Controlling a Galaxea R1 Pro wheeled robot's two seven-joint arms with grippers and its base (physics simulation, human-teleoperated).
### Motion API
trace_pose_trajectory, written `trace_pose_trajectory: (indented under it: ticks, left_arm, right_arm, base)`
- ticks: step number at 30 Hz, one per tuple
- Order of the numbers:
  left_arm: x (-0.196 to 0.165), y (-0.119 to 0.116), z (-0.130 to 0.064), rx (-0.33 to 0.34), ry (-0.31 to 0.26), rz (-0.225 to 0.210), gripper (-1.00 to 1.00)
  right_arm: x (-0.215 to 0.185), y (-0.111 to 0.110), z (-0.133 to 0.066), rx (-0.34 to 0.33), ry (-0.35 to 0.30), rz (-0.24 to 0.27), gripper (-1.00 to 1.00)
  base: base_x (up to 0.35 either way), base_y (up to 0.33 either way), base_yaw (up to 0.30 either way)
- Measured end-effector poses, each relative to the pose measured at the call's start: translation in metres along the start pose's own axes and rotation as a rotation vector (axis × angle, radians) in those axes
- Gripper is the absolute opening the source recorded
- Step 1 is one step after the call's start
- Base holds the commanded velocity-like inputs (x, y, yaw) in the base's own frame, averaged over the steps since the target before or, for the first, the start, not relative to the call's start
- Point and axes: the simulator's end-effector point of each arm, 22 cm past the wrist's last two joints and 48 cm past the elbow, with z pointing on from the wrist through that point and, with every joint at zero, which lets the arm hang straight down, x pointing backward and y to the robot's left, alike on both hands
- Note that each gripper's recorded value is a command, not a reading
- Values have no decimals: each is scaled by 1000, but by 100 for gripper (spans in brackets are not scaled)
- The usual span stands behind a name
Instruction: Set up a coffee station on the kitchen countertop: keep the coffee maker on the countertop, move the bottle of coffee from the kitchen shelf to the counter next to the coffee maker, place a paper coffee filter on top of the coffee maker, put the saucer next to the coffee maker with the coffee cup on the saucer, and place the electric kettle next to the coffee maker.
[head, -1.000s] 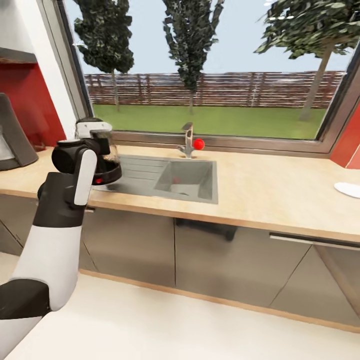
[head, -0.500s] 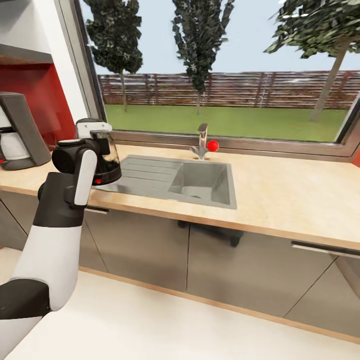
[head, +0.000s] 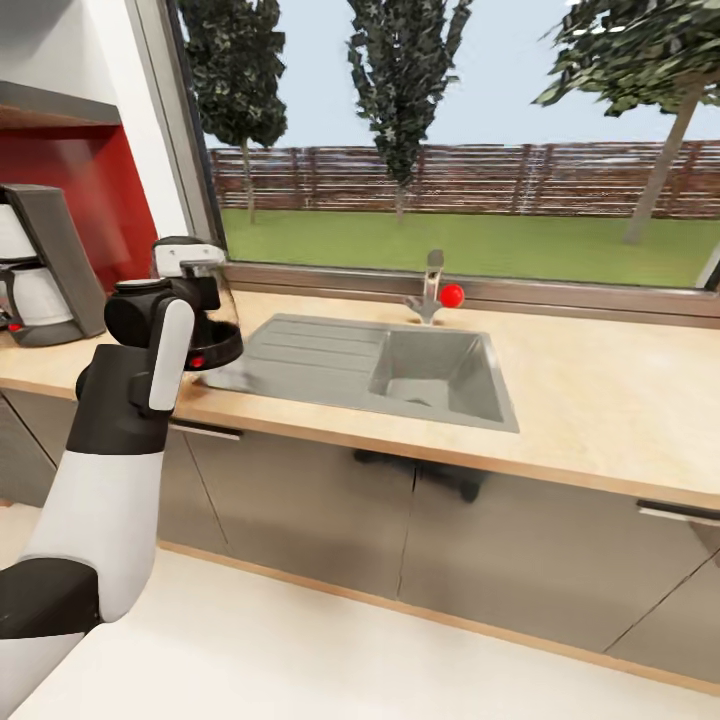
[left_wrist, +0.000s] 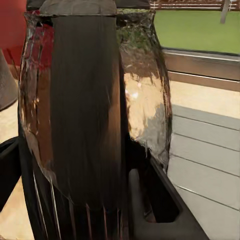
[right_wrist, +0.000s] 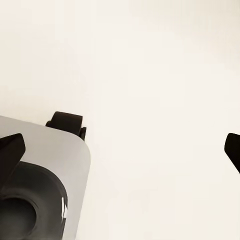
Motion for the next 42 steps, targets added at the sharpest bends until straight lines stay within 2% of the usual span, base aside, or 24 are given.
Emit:
trace_pose_trajectory:
  ticks: [21, 31, 42]
  left_arm:
    - [1, 0, 0, -1, 2, 1, -100]
    - [1, -1, 1, 4, 3, -2, -100]
    - [1, 0, 0, 0, 3, 0, -100]
  right_arm:
    - [0, 0, 0, 0, 0, 0, 100]
    - [0, 0, 0, 0, 0, 0, 100]
    - [1, 0, 0, 0, 1, 0, 100]
  base:
    - [138, 279, 0]
    - [41, 80, 0]
    - [161, 212, 0]
